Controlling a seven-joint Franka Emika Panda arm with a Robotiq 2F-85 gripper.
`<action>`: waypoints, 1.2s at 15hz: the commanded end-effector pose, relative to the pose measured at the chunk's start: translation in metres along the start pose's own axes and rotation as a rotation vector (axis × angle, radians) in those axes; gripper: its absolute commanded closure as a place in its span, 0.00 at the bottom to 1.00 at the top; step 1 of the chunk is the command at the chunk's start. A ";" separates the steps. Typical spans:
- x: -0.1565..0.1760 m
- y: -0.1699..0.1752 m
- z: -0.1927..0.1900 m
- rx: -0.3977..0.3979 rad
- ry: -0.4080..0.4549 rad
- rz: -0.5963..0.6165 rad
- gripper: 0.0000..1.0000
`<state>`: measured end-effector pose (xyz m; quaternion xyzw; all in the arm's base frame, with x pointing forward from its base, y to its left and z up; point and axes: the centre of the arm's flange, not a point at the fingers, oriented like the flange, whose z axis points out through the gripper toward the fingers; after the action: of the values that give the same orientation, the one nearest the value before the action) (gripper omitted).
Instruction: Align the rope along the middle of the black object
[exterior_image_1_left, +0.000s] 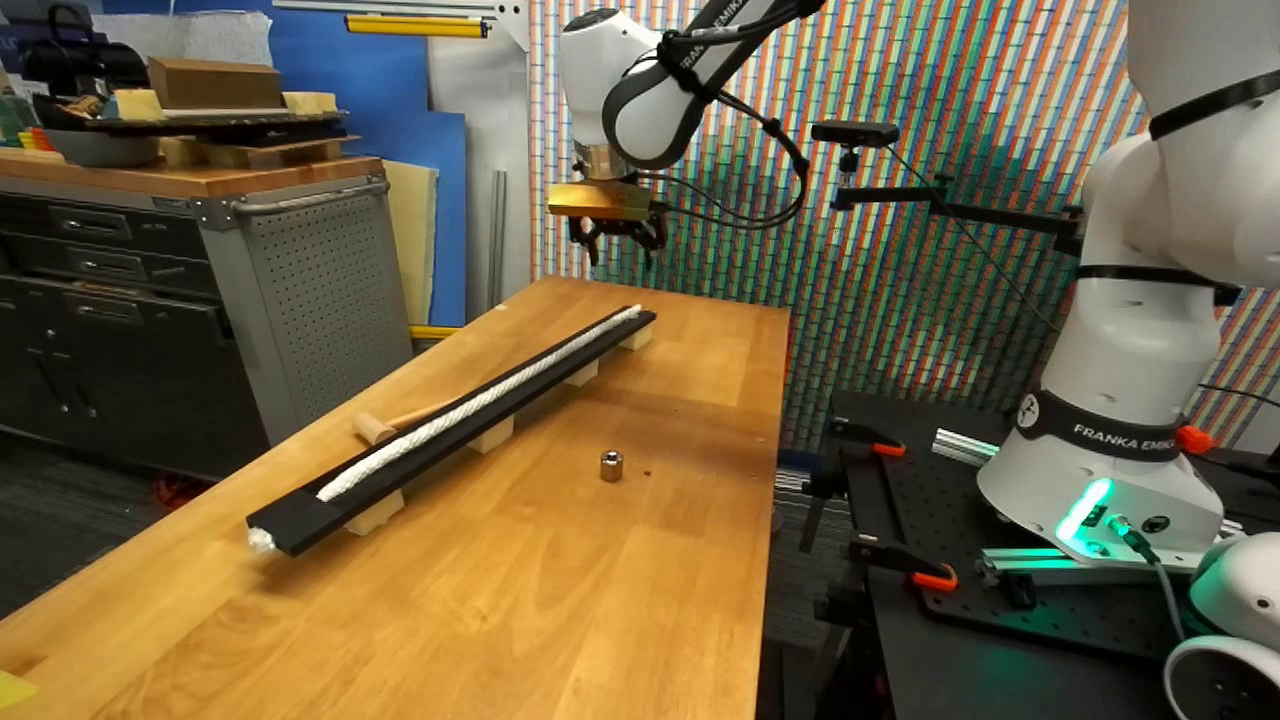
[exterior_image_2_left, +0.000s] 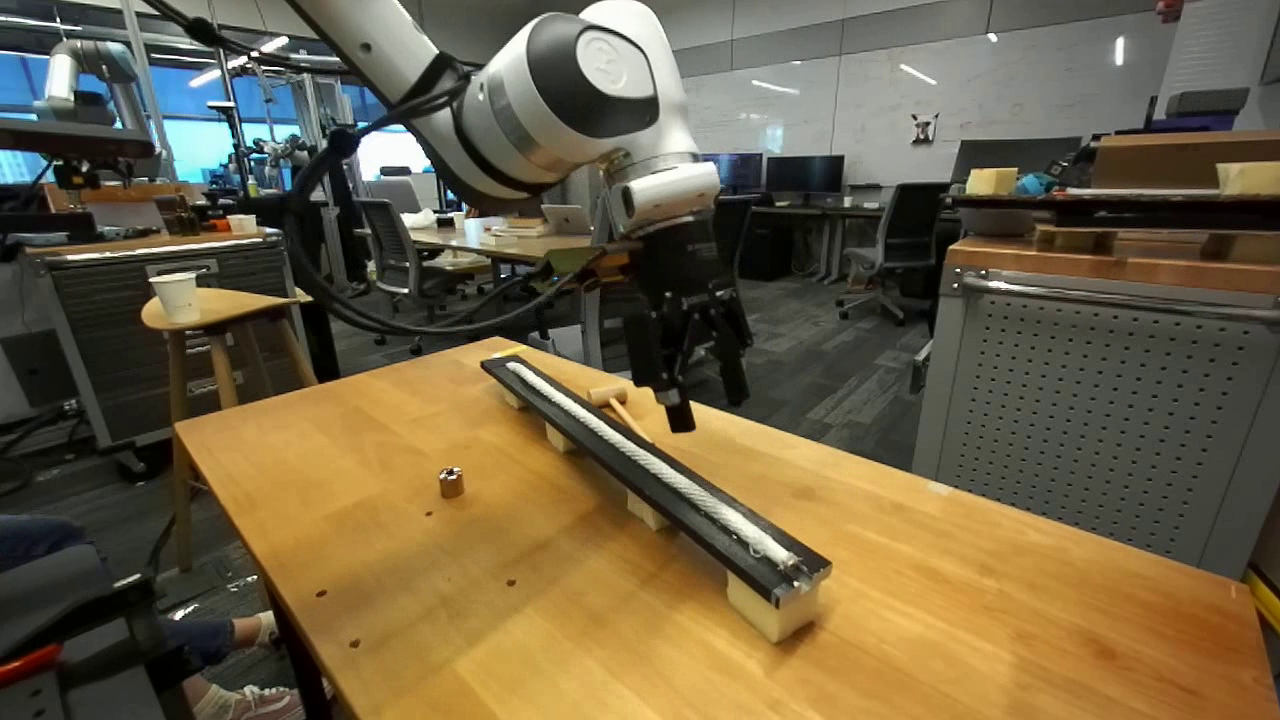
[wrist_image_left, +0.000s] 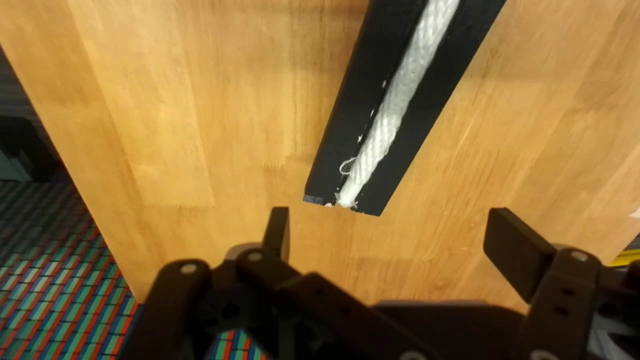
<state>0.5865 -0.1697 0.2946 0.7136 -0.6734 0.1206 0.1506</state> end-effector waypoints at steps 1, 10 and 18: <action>-0.021 0.037 -0.045 0.069 0.023 -0.177 0.00; -0.076 0.075 -0.132 0.218 0.044 -0.537 0.00; -0.092 0.074 -0.143 0.229 0.054 -0.585 0.00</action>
<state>0.5110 -0.0347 0.3962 0.8859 -0.4173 0.1662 0.1156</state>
